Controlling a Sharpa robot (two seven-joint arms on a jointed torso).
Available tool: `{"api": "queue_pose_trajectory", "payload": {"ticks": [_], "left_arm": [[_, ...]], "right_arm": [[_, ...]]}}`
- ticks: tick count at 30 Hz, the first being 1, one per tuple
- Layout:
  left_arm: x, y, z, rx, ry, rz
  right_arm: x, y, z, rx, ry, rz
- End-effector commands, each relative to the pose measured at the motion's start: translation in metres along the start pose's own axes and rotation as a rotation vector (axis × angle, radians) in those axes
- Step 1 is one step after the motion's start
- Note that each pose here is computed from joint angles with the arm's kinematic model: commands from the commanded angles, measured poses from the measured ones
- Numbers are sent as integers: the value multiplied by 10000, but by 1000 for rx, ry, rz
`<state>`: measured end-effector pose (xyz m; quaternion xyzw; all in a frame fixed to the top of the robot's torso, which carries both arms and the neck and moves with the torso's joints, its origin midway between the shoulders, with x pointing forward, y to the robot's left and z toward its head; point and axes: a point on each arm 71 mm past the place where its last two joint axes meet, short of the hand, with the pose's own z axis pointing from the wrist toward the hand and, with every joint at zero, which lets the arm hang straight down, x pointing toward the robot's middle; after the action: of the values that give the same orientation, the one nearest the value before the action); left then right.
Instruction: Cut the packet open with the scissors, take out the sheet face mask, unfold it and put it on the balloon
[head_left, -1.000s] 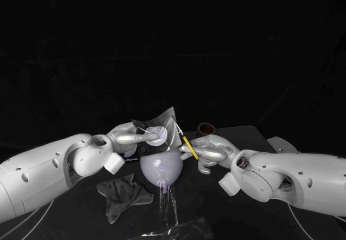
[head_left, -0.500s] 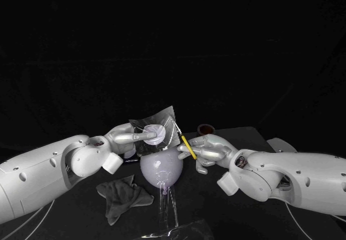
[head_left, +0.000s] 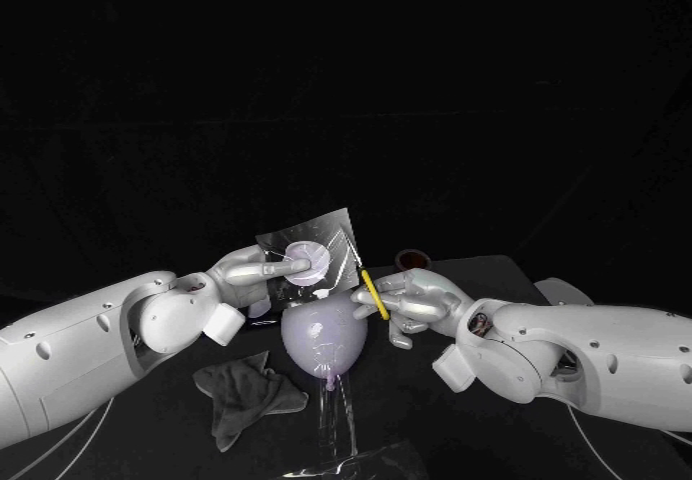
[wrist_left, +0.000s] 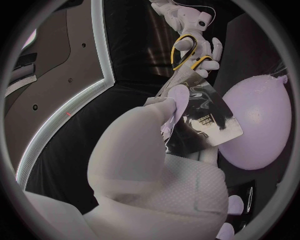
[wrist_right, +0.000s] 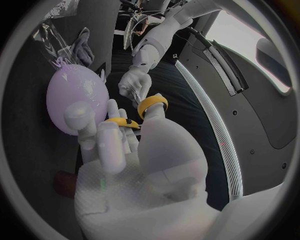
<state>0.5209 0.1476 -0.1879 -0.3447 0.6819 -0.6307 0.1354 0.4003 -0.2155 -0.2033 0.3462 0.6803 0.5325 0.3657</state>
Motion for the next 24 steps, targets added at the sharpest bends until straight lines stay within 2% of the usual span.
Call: {"api": "queue_pose_trajectory", "payload": {"ticks": [1,24], "left_arm": [[40,-19,3,18,45,-19],[34,14,-7,-26,54,45]], "right_arm": [[17,30,9,-27,22,5],[-54,256,72,-85,10,-21]]}}
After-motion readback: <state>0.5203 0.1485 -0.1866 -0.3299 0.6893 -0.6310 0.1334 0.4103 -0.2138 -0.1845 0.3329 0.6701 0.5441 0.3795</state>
